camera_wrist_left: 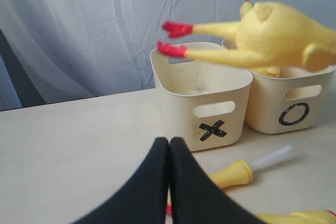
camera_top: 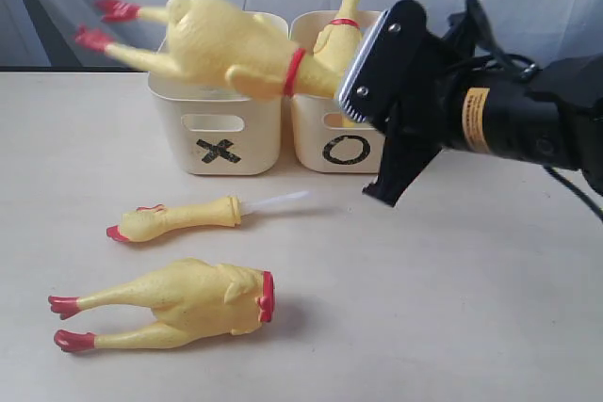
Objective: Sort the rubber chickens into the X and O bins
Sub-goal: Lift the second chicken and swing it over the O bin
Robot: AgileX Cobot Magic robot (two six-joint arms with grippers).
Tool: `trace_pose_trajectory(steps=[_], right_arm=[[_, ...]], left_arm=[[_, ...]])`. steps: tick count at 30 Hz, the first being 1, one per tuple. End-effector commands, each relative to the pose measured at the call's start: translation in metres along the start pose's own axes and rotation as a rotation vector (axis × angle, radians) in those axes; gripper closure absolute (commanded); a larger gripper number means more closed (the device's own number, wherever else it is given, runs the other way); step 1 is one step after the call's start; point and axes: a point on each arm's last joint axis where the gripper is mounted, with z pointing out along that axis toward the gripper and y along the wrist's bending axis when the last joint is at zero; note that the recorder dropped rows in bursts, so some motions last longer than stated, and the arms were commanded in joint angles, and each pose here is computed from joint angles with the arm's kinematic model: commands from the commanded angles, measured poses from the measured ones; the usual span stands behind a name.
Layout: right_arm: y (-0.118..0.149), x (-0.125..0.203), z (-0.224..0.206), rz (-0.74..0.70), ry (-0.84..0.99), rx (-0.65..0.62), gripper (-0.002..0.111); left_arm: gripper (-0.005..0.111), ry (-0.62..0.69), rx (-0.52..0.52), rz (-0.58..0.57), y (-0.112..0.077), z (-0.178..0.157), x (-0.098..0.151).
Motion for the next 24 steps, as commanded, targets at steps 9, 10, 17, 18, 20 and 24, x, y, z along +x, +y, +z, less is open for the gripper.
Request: trace_pose_trajectory(steps=[9,10,17,18,20,24], right_arm=[[-0.044,0.015,-0.034,-0.393,0.319,0.361,0.109],[-0.046,0.016,-0.036,-0.407,0.337,0.374,0.109],[-0.062,0.013,-0.046,-0.458,0.44,0.475,0.109],[-0.065,0.011,-0.048,-0.475,0.448,0.485,0.109],[-0.071,0.006,-0.05,-0.549,0.469,0.493,0.109],[-0.08,-0.005,-0.054,-0.7,0.484,0.49,0.109]], left_arm=[[0.107,-0.015,0.002,0.001,0.0,-0.001,-0.003],[0.107,-0.015,0.002,0.001,0.0,-0.001,-0.003],[0.107,-0.015,0.002,0.001,0.0,-0.001,-0.003],[0.107,-0.015,0.002,0.001,0.0,-0.001,-0.003],[0.107,-0.017,0.001,0.001,0.0,-0.001,-0.003],[0.107,-0.017,0.001,0.001,0.0,-0.001,-0.003]])
